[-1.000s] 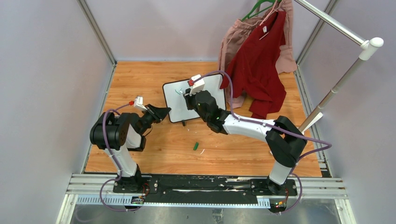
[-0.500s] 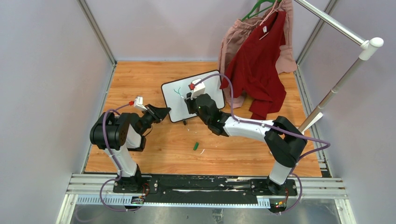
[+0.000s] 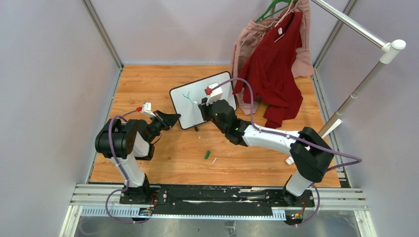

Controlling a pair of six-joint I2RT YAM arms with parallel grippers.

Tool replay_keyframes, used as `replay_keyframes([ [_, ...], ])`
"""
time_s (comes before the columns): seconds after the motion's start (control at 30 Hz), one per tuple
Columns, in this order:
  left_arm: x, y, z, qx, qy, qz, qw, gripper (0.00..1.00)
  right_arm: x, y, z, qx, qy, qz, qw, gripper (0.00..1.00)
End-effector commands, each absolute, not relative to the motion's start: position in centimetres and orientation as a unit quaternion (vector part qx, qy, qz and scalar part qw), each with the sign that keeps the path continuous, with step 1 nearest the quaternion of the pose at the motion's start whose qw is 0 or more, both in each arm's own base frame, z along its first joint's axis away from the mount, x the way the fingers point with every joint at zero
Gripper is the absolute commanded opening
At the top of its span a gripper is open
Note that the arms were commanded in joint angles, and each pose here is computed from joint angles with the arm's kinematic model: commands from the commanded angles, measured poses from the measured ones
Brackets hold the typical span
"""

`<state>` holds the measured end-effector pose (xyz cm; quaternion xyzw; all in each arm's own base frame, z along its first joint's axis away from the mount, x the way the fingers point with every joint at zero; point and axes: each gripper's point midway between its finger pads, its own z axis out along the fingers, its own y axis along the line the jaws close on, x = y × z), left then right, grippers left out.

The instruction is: Write a sentence on the whiteboard

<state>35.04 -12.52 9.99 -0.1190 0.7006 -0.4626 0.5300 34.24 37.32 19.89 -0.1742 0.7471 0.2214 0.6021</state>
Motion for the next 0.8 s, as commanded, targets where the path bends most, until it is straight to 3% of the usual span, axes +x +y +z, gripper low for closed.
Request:
replay_keyframes([
  [0.0, 34.9, -12.4, 10.6, -0.109, 0.693, -0.46, 0.544, 0.12, 34.0, 36.3, 24.6, -0.143, 0.717, 0.246, 0.636, 0.0],
  [0.77, 34.8, -12.7, 10.4, -0.1, 0.696, -0.462, 0.54, 0.03, 36.9, 37.5, 23.0, -0.171, 0.71, 0.246, 0.638, 0.0],
])
